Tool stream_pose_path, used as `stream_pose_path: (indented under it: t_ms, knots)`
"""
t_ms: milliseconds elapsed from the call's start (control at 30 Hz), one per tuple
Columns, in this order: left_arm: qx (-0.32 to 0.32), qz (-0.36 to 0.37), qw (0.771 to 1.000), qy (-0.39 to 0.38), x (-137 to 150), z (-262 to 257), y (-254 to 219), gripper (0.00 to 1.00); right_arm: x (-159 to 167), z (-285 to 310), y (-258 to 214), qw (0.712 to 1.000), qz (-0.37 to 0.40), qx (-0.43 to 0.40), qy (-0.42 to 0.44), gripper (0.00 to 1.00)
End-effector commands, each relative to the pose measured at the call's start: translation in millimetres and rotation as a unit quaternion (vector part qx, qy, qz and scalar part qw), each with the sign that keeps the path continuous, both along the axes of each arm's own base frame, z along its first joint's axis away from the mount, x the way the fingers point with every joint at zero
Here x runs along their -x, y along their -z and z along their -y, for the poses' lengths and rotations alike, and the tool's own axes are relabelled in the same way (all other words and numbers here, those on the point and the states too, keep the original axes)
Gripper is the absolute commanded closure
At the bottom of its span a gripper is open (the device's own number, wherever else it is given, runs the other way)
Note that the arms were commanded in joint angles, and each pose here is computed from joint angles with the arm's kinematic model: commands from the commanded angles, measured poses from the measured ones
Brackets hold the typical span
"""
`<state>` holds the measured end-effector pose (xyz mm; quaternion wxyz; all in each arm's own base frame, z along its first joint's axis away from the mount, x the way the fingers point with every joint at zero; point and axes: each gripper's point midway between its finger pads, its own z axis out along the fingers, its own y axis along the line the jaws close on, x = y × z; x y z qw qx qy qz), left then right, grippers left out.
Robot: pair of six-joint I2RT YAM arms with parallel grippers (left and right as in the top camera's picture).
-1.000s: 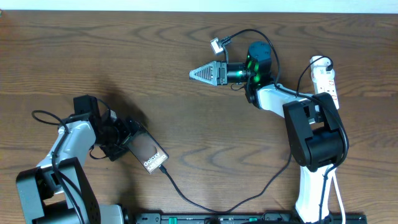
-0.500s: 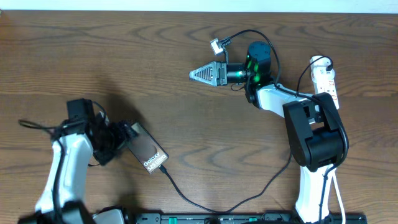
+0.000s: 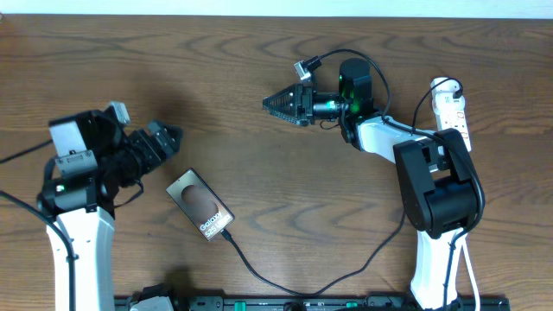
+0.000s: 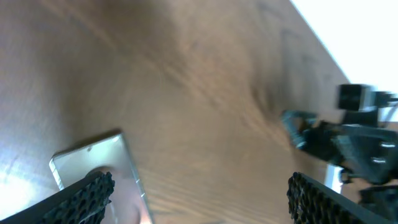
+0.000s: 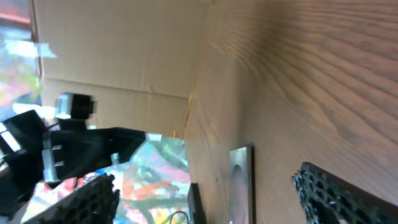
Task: Plug charger to phone and switch on socket
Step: 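Raise the left gripper away and move the right gripper to the power strip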
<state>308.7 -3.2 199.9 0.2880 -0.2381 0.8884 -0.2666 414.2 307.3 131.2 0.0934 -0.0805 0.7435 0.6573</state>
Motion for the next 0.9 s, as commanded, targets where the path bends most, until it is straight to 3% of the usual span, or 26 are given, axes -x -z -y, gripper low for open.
stream_pose_path:
  t_ms: [0,233,400,600,700,867]
  knots:
    - [-0.004,0.044,0.999,0.012,-11,0,-32,0.08,-12,6,-4,1.000,0.005,0.011,0.029,0.11]
    - [-0.019,0.098,0.995,0.012,-24,-4,-71,0.08,-16,27,14,0.987,0.002,0.132,0.088,0.07]
    - [-0.022,0.114,0.993,0.010,-30,-5,-77,0.08,-17,66,5,0.946,0.023,0.286,0.151,0.05]
    - [-0.033,0.128,0.991,0.003,-35,-10,-82,0.08,-14,152,-51,0.837,0.045,0.466,0.285,0.05]
    - [-0.035,0.128,0.991,0.001,-35,-10,-82,0.08,-7,199,-94,0.774,0.071,0.516,0.361,0.01]
    - [-0.057,0.119,0.991,-0.022,-36,-21,-77,0.08,16,282,-168,0.662,0.117,0.558,0.487,0.01]
